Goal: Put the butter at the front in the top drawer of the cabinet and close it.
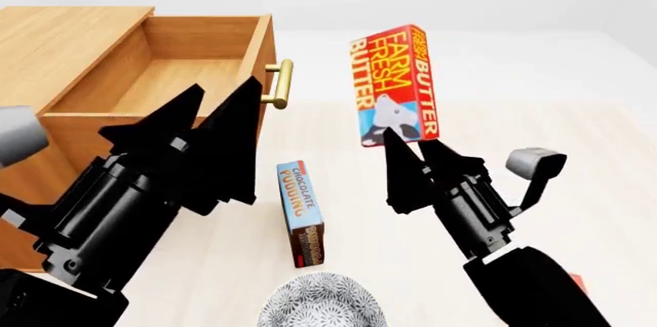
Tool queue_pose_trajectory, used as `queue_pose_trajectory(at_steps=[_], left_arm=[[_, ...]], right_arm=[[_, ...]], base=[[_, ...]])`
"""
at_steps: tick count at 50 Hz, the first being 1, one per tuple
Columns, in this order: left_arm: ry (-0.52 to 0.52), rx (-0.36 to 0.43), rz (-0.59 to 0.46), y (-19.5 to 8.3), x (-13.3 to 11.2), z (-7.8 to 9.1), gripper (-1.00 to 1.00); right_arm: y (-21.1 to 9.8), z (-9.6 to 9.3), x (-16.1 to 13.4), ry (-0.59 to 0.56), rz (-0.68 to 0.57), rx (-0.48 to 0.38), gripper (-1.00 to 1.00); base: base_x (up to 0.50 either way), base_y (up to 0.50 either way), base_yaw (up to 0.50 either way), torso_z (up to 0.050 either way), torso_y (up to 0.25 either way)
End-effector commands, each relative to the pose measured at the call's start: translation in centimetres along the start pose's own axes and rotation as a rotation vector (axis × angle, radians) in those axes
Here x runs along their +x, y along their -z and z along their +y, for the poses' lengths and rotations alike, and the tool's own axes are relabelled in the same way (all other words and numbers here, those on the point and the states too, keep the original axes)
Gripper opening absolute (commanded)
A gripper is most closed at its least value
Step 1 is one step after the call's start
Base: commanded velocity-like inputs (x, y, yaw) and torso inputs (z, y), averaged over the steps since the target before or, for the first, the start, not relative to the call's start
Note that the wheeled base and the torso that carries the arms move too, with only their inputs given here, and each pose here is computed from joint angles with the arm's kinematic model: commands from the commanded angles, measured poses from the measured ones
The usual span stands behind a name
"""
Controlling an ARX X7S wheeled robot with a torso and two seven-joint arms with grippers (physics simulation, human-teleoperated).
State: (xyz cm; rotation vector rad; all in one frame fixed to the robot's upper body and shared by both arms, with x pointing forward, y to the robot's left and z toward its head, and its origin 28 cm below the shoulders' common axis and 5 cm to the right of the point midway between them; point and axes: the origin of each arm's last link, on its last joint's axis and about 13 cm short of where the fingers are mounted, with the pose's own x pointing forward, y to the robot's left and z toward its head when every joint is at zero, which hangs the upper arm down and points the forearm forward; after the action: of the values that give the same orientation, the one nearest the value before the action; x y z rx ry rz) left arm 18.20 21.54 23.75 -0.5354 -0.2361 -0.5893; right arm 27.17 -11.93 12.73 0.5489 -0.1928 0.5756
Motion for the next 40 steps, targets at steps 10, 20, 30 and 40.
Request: queue_pose_trajectory(at_steps=[10,20,30,40], left_arm=[[0.032,-0.097,0.024,0.1,0.1,0.3,1.0],[0.064,-0.135,0.029,0.0,0.0,0.2,1.0],[0.093,-0.17,0.039,0.1,0.0,0.2,1.0],[0.123,-0.203,0.051,0.1,0.3,0.1,1.0]], right_arm=[[-0.2,1.0,0.2,-0.194,-0.056,0.085,-1.0],[0.1,1.2,-0.8,-0.259,-0.07,0.146,-1.0],[0.2,1.4,-1.4,-0.318,-0.097,0.203,-1.0],[0.0,1.3,-3.5,-0.362,-0.11,0.246,-1.0]], base=[[0.0,0.0,0.0,0.001,0.001],[0.0,0.0,0.0,0.0,0.001],[0.0,0.0,0.0,0.0,0.001],[0.0,0.0,0.0,0.001,0.001]])
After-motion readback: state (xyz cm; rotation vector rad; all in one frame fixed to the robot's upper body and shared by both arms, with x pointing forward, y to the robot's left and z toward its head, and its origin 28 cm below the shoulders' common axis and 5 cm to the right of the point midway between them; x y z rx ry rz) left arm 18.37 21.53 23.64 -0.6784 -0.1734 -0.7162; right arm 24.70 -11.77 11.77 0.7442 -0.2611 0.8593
